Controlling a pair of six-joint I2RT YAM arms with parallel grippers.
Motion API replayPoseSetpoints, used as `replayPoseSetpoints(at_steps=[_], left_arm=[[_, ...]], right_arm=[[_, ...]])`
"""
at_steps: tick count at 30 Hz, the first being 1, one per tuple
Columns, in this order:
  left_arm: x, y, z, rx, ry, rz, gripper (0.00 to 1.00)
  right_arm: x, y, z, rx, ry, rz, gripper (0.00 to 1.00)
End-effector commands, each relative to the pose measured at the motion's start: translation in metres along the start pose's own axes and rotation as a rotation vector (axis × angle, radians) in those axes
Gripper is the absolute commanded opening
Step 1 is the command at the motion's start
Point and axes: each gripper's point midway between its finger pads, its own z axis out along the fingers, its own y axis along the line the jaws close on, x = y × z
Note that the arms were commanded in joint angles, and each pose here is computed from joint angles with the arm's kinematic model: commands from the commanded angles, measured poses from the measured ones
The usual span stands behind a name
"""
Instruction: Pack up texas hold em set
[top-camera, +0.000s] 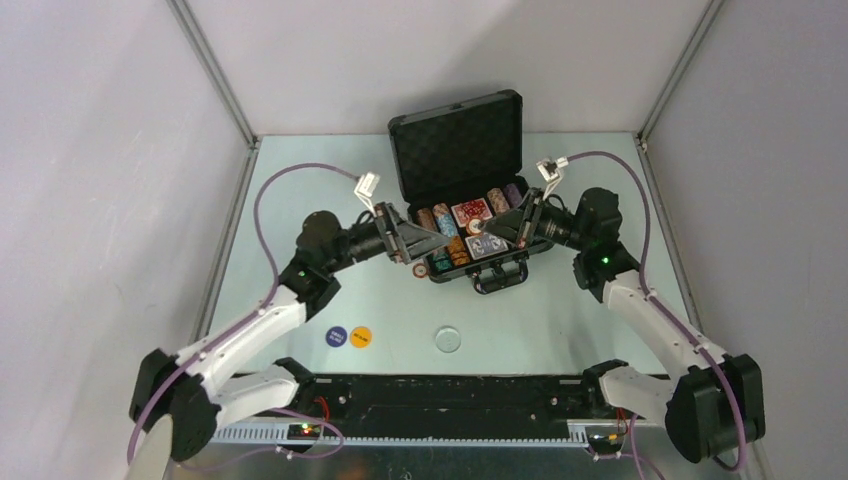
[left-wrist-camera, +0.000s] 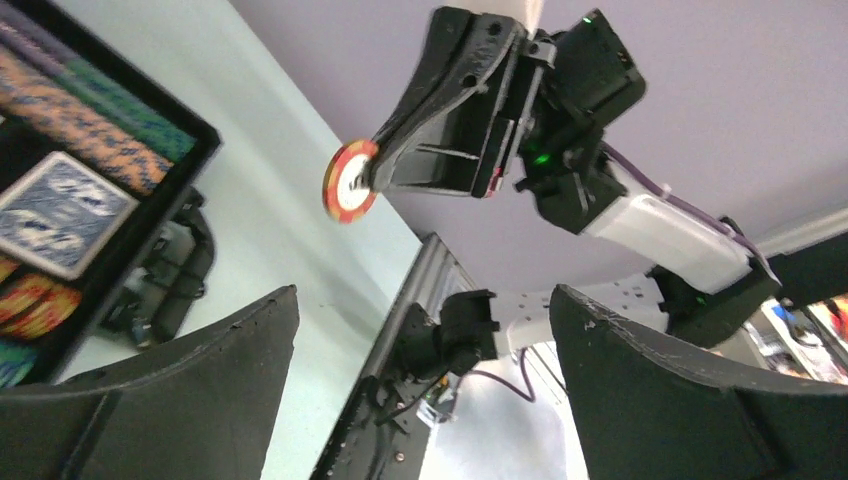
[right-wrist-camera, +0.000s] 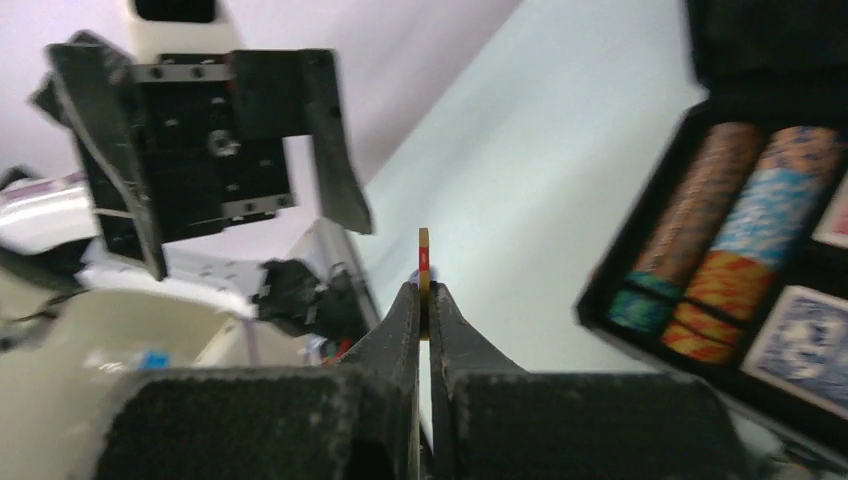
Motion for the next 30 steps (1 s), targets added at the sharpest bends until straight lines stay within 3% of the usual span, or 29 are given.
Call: replayPoseSetpoints(at_steps=[1, 4, 7, 16, 22, 30], left_arm=[[-0.005, 0.025, -0.030, -0.158, -0.040, 0.057, 1.00], [-0.006, 0.041, -0.047, -0.261, -0.050, 0.075, 1.00], [-0.002, 0.054, -0.060, -0.331, -0.038, 0.071, 1.00], [-0.002, 0.068, -0.083, -0.423, -0.034, 0.097, 1.00], [-0.001, 0.077, -0.089, -0.441, -0.031, 0.097, 1.00], [-0.003, 0.087, -0.095, -0.468, -0.026, 0.112, 1.00]], right_arm=[[-0.018, -0.040, -0.007, 0.254, -0.001, -0.404, 0.00], [0.001, -0.065, -0.004, 0.354, 0.135, -0.583, 0.00], [0.012, -0.082, 0.000, 0.334, 0.274, -0.777, 0.00], [0.034, -0.120, 0.017, 0.179, 0.663, -1.047, 0.00], [0.056, -0.125, 0.024, -0.028, 0.815, -1.098, 0.00], [0.081, -0.143, 0.026, -0.106, 1.000, -1.071, 0.00]])
